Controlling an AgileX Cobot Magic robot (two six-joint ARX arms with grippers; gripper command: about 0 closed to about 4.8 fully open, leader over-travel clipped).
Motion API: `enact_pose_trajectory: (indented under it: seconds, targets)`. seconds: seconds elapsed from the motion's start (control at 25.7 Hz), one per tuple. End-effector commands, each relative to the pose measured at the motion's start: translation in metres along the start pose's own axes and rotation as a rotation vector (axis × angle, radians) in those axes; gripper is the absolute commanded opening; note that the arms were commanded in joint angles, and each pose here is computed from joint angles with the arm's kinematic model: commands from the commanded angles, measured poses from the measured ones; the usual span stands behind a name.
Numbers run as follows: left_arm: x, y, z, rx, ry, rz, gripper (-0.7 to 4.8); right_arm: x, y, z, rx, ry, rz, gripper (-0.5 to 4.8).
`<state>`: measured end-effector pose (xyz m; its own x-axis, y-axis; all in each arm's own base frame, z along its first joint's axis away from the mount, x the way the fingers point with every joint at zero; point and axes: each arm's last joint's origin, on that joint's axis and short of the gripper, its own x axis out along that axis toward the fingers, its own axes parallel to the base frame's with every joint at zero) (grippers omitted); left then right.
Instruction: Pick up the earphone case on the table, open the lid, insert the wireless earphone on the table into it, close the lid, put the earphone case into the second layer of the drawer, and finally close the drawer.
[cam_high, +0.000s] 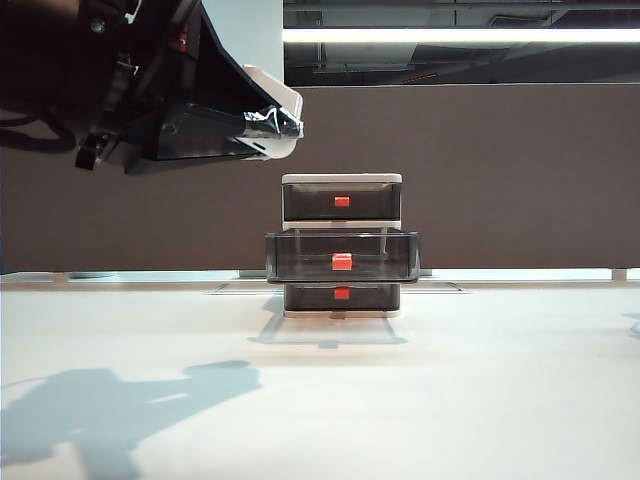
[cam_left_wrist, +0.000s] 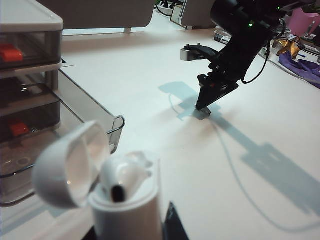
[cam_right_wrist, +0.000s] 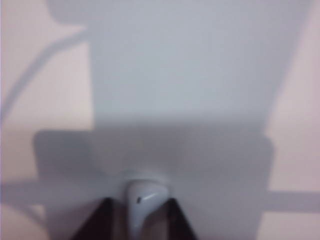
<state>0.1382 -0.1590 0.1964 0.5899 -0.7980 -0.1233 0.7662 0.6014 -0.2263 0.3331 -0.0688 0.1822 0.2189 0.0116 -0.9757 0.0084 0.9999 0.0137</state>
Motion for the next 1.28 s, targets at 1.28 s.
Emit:
enact_pose_trajectory:
  seconds: [1.28]
  targets:
    - [0.0, -0.001, 0.003, 0.001, -0.023, -0.013, 0.65, -0.061, 0.045, -0.008, -0.063, -0.141, 0.068, 0.08]
